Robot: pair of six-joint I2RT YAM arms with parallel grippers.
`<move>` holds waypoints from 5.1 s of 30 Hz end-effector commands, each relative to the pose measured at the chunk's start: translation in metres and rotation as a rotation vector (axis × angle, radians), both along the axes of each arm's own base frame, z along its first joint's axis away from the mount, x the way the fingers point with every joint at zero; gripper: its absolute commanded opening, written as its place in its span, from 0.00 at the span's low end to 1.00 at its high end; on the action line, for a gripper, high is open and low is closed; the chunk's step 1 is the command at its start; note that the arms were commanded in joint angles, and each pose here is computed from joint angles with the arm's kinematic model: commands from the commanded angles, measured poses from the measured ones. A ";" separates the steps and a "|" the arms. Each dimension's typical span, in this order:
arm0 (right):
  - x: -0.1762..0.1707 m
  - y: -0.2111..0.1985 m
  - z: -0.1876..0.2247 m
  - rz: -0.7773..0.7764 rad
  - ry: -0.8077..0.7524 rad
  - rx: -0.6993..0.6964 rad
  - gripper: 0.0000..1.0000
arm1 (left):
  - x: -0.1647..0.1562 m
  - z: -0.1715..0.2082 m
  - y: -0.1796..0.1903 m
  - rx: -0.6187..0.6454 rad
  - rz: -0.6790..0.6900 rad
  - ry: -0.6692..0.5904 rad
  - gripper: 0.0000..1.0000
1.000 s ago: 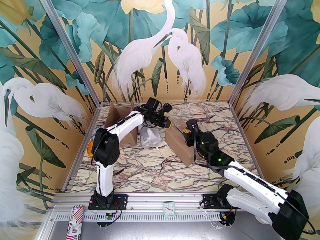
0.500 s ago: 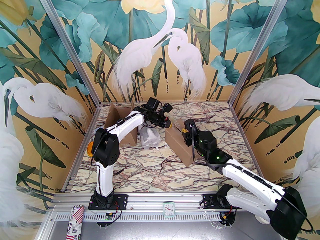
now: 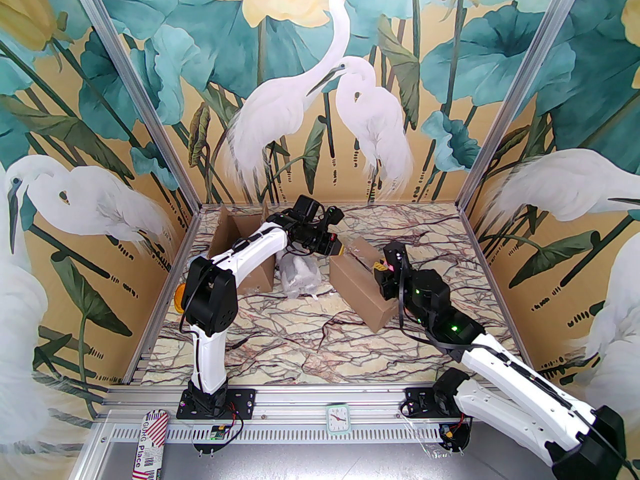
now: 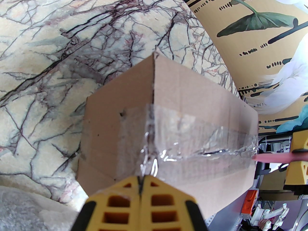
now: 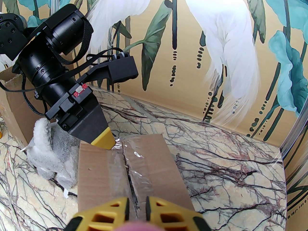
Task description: Unpack the express box
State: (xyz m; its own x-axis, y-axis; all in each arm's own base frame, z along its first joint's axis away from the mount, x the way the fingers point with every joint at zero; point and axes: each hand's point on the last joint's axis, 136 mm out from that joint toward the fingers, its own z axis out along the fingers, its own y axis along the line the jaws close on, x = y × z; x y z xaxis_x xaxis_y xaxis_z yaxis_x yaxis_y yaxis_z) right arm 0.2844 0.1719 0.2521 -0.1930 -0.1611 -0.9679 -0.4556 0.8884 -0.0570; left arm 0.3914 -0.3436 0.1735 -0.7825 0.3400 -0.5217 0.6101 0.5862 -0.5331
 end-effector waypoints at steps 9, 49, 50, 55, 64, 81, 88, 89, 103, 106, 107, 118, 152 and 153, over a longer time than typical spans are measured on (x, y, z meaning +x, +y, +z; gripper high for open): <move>0.004 -0.001 0.024 0.007 -0.106 -0.036 0.00 | -0.016 -0.003 -0.002 0.038 -0.060 0.006 0.00; 0.009 0.018 -0.007 0.095 -0.021 -0.055 0.00 | -0.011 -0.015 -0.001 0.079 -0.043 0.023 0.00; 0.011 0.019 -0.008 0.097 -0.019 -0.062 0.00 | -0.011 -0.014 -0.001 0.079 -0.042 0.021 0.00; 0.015 0.020 -0.008 0.094 -0.035 -0.088 0.00 | -0.013 -0.016 0.001 0.088 -0.046 0.022 0.00; 0.015 0.017 -0.007 0.091 -0.020 -0.108 0.00 | -0.009 -0.019 0.006 0.102 -0.019 0.023 0.00; -0.016 -0.006 -0.028 0.048 0.089 -0.052 0.00 | 0.008 -0.026 0.024 0.127 0.101 0.037 0.00; -0.022 -0.016 -0.029 0.021 0.095 -0.059 0.00 | 0.013 -0.024 0.031 0.129 0.126 0.032 0.00; -0.023 -0.017 -0.028 0.018 0.093 -0.059 0.00 | 0.014 -0.024 0.032 0.128 0.129 0.032 0.00; -0.031 -0.019 -0.028 0.031 0.109 -0.050 0.00 | 0.026 -0.013 0.048 0.107 0.194 0.013 0.00; -0.032 -0.017 -0.027 0.043 0.109 -0.048 0.00 | 0.028 -0.011 0.056 0.104 0.215 0.011 0.00; -0.033 -0.017 -0.026 0.047 0.108 -0.046 0.00 | 0.029 -0.011 0.059 0.105 0.222 0.013 0.00; -0.036 -0.012 -0.026 0.081 0.122 -0.042 0.00 | 0.038 -0.010 0.076 0.109 0.265 0.008 0.00; -0.045 -0.050 0.000 -0.071 0.000 0.026 0.00 | 0.041 -0.019 0.099 0.126 0.330 0.024 0.00; -0.045 -0.050 0.000 -0.073 -0.005 0.029 0.00 | 0.041 -0.020 0.099 0.123 0.331 0.025 0.00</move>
